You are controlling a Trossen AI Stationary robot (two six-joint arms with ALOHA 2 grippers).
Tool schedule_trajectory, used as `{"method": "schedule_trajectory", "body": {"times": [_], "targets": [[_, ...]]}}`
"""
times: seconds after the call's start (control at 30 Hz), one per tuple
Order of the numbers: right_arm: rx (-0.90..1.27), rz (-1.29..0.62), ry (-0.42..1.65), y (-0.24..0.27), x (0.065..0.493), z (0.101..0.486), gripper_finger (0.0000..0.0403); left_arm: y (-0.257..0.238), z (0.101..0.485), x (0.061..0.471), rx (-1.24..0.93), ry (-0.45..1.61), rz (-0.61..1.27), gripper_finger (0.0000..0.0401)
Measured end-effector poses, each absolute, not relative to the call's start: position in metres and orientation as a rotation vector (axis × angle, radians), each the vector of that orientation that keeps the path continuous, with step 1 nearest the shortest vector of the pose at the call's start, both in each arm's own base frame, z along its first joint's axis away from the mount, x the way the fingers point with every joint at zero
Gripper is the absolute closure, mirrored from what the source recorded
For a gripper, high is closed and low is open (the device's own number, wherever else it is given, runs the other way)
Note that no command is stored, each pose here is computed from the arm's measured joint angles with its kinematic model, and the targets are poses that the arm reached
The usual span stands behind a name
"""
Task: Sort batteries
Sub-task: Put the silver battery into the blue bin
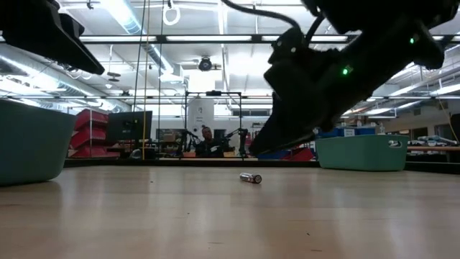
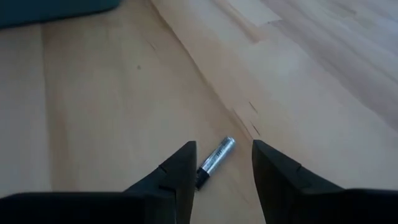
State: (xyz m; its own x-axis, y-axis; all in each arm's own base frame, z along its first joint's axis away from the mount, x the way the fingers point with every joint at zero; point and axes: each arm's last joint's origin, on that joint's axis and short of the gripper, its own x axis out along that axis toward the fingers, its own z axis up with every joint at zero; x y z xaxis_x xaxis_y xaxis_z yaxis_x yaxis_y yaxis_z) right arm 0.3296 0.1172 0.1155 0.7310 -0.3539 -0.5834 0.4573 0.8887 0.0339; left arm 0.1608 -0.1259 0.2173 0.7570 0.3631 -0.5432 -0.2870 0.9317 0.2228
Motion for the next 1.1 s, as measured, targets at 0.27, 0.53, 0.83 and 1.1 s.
{"method": "schedule_trajectory", "body": {"times": [0.27,0.53,0.83,1.1], "targets": [[0.229,-0.475,0.617,0.114,0.336,0.088,0.0251,-0.126,0.216,0.161,0.122,0.604,0.360,0.0249],[0.231,-0.487,0.627,0.113,0.338,0.074,0.0254,-0.126,0.218,0.163,0.125,0.572,0.381,0.0249],[0.160,-0.416,0.732,0.107,0.337,0.072,0.0383,-0.129,0.221,0.166,0.151,0.537,0.363,0.0249],[0.092,-0.318,0.685,0.102,0.342,0.090,0.0385,-0.137,0.234,0.177,0.201,0.397,0.357,0.0249]]}}
